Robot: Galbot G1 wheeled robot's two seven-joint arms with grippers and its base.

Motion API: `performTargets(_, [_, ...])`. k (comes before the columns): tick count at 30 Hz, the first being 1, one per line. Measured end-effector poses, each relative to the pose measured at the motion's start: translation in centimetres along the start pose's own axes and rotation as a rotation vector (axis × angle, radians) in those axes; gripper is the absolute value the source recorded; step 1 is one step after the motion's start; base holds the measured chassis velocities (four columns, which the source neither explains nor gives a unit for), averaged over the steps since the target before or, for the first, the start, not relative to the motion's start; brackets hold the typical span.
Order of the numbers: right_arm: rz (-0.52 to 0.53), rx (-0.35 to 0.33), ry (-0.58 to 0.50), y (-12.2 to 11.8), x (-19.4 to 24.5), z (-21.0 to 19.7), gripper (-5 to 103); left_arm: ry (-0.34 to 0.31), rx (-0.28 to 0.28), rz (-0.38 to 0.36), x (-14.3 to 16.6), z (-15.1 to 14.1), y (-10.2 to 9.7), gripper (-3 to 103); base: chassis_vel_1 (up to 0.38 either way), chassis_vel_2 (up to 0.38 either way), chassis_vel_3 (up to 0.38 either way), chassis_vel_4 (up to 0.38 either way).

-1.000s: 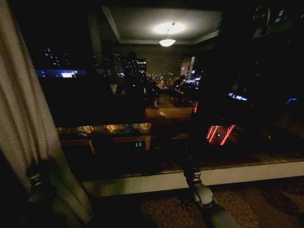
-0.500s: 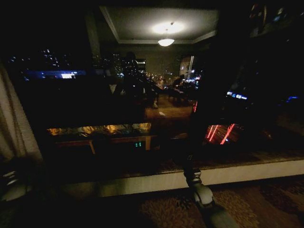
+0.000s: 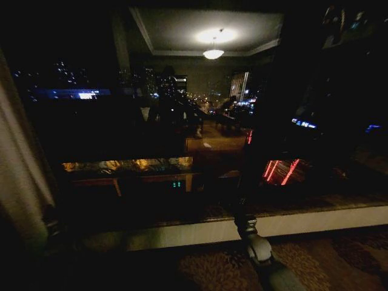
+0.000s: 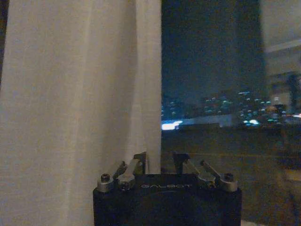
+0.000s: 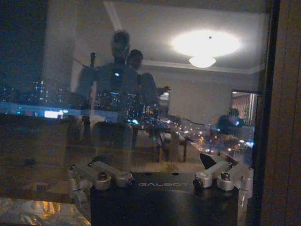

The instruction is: Open the curtains by pulling them apart, changing their state from closed to fully open.

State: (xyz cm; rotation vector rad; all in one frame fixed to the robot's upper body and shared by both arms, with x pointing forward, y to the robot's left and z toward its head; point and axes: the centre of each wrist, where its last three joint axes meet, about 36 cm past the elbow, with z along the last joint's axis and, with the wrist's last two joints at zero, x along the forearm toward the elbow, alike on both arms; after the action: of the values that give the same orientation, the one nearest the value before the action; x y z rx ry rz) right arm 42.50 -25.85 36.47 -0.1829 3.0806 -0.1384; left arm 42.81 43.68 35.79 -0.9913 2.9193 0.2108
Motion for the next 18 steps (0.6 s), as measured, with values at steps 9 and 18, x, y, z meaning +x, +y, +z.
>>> performTargets(9, [0.000, 0.000, 0.000, 0.0, 0.0, 0.0, 100, -0.042, -0.024, 0.068, 5.0, 0.2, -2.0, 60, 0.000, 0.000, 0.000, 0.000])
performTargets(18, [0.000, 0.000, 0.000, 0.0, 0.0, 0.0, 100, -0.149, 0.120, 0.342, 8.1, 0.1, -0.6, 97, 0.000, 0.000, 0.000, 0.000])
